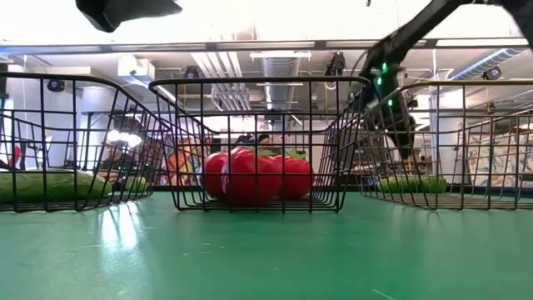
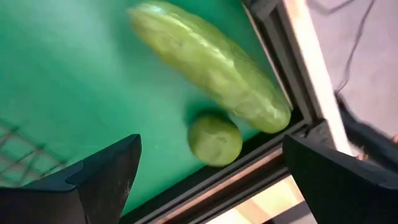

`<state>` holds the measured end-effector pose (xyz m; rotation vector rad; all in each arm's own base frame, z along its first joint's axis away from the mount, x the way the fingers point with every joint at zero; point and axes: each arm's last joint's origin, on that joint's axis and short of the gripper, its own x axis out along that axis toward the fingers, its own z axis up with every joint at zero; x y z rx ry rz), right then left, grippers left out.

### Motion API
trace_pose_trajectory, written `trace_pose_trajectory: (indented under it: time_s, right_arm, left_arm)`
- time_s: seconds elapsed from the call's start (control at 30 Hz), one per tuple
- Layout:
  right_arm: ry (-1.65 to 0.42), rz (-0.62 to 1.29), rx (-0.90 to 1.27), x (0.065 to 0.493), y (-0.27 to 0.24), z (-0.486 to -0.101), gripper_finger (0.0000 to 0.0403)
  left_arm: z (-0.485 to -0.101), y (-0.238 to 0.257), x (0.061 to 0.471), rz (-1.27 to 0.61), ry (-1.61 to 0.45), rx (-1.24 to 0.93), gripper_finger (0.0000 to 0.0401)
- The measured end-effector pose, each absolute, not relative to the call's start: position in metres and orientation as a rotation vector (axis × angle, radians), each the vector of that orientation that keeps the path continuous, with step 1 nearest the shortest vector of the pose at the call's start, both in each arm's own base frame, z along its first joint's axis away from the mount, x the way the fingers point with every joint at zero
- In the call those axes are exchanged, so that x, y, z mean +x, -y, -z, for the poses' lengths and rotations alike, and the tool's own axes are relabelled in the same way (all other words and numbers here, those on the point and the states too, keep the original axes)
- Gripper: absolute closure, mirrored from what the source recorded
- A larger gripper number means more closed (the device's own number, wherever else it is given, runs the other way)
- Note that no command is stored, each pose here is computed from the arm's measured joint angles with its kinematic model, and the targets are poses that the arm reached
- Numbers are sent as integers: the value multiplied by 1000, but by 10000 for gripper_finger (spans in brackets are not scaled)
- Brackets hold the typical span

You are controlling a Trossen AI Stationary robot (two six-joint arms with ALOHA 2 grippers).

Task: Sort produce into baskets
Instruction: Put the cucumber into the left black wire basket

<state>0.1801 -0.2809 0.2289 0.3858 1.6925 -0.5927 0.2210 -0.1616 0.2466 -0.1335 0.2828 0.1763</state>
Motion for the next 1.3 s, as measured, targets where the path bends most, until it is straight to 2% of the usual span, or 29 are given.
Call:
trace_pose_trajectory:
  time_s: [0.2,0.5,0.8,0.93,1.07,1.3]
  right_arm:
    - [-1739,585,478,169,314,-203,19]
    - [-1815,514,528,170,325,-167,19]
    - [-1816,521,525,172,327,-161,26]
    - [-1804,523,519,174,327,-162,70]
    - [-1753,502,538,177,327,-161,136]
    - [-1733,464,481,192,318,-168,250]
  left_arm:
    - [-249,161,220,-180,-273,-133,43]
    - [-249,161,220,-187,-265,-196,43]
    - [-249,163,219,-184,-262,-211,42]
    - [-251,160,219,-256,-229,-184,42]
    - [-251,158,219,-327,-199,-171,42]
    - [-253,157,218,-342,-191,-164,42]
